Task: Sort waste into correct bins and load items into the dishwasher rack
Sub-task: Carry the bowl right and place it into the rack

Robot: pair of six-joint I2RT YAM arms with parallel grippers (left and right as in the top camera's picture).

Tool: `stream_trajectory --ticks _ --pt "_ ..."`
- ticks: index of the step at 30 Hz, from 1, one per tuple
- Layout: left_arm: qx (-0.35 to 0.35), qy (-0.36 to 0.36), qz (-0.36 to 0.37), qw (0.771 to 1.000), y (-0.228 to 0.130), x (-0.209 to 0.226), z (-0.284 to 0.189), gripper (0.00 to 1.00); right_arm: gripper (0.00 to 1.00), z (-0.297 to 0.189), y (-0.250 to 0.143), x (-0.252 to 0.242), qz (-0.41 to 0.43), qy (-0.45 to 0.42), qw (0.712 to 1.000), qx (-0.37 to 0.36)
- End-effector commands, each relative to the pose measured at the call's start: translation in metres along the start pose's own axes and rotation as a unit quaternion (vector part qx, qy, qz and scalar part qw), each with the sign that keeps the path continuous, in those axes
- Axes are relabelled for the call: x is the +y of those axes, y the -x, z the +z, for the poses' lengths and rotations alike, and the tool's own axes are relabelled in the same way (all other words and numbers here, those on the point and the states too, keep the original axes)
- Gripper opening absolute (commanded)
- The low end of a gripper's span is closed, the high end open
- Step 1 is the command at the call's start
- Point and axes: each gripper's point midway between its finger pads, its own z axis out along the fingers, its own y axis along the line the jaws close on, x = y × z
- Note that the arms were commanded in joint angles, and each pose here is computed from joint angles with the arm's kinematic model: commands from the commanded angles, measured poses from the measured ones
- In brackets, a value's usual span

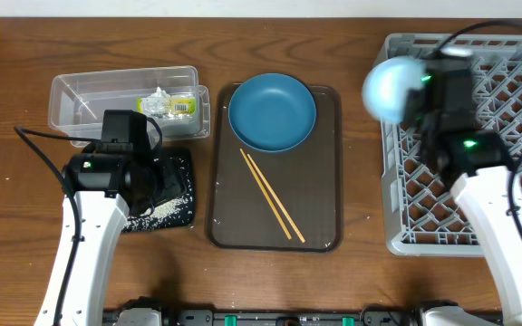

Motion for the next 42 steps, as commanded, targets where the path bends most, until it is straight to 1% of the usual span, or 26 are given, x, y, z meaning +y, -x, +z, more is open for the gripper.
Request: stream_trajectory --ticks 1,3,7,11,16,22,27,31,39,42 --pt "-0.008 0.002 0.003 1.0 0.005 0.0 -0.004 0.66 0.01 -0.001 0.03 -0.079 -0.019 -0.166 0.985 -0.046" --pt "-0.008 0.002 0.003 1.0 0.005 0.0 -0.004 0.66 0.01 -0.002 0.046 -0.11 -0.009 -0.22 0.973 -0.072" --pt "-0.008 0.002 0.003 1.0 0.005 0.0 -0.004 0.66 0.01 -0.001 0.074 -0.162 -0.009 -0.301 0.947 -0.113" --pt "-0.008 0.002 0.003 1.0 0.005 0.0 -0.004 0.65 0.01 0.01 0.083 -0.199 -0.044 -0.352 0.928 -0.115" --pt "-0.008 0.002 0.003 1.0 0.005 0.0 -0.004 0.65 0.01 0.037 0.067 -0.24 -0.08 -0.412 0.905 -0.071" --pt "-0.007 0.002 0.003 1.0 0.005 0.0 -0.004 0.66 0.01 0.076 0.03 -0.28 -0.089 -0.46 0.884 -0.015" --pt "-0.005 0.003 0.002 1.0 0.004 0.0 -0.004 0.65 0.01 0.106 0.006 -0.292 -0.135 -0.467 0.873 0.03" --pt "-0.006 0.003 0.002 1.0 0.004 0.0 -0.004 0.66 0.01 0.128 -0.016 -0.291 -0.143 -0.46 0.875 0.054" --pt "-0.006 0.003 0.002 1.0 0.004 0.0 -0.004 0.66 0.02 0.157 -0.051 -0.257 -0.125 -0.421 0.894 0.085" --pt "-0.006 0.003 0.002 1.0 0.004 0.0 -0.004 0.65 0.07 0.16 -0.06 -0.242 -0.112 -0.408 0.901 0.093"
